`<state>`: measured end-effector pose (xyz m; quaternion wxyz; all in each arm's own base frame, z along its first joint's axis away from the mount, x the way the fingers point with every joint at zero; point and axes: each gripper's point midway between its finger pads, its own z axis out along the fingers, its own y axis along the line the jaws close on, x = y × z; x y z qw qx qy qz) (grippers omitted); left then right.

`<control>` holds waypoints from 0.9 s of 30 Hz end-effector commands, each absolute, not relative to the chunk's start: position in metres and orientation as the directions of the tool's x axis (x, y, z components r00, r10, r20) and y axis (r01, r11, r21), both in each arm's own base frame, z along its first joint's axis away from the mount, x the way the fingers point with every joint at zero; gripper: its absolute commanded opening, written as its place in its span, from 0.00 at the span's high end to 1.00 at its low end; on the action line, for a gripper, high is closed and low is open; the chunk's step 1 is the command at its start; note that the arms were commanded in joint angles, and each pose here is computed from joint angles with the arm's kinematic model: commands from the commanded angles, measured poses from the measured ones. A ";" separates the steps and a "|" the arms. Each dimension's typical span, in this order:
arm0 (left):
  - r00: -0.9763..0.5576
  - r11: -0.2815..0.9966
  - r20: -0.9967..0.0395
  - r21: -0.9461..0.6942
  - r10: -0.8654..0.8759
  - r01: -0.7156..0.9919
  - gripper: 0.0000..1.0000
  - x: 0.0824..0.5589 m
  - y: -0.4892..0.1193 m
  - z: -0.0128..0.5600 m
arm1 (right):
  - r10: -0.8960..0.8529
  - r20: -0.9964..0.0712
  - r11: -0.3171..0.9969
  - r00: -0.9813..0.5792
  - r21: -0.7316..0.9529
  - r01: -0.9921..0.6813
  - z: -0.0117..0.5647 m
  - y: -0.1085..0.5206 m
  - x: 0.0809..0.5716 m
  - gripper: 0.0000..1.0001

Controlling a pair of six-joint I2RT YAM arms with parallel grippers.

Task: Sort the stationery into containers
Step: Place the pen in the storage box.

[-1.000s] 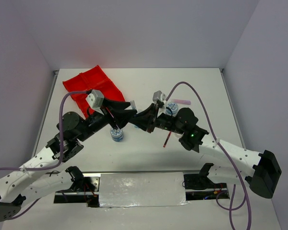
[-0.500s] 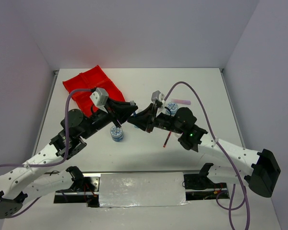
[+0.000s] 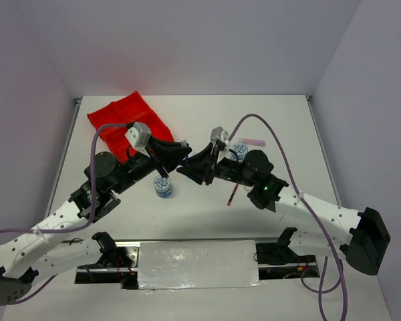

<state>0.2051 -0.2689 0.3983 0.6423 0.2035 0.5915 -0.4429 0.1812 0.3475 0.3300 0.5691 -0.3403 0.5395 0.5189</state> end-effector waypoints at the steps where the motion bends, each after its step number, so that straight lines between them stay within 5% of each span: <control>1: -0.030 0.515 -0.922 -0.242 -0.385 0.822 1.00 0.201 -0.262 0.430 | 0.281 -0.958 0.203 -0.065 0.125 -0.971 0.354 0.347 0.175 0.62; 10: -0.037 0.582 -0.927 -0.265 -0.372 0.768 1.00 0.214 -0.255 0.421 | 0.286 -0.957 0.224 -0.053 0.120 -0.967 0.354 0.342 0.175 0.16; 11: -0.034 0.624 -0.925 -0.282 -0.378 0.729 1.00 0.221 -0.248 0.420 | 0.285 -0.957 0.226 -0.050 0.118 -0.967 0.354 0.341 0.175 0.01; 20: 0.025 0.858 -0.924 -0.345 -0.382 0.380 1.00 0.276 -0.192 0.420 | 0.227 -0.974 0.412 -0.005 0.101 -0.905 0.341 0.314 0.201 0.00; 27: -0.059 0.914 -0.914 -0.404 -0.402 0.027 1.00 0.375 -0.129 0.367 | 0.261 -0.964 0.555 0.049 0.108 -0.825 0.359 0.266 0.212 0.00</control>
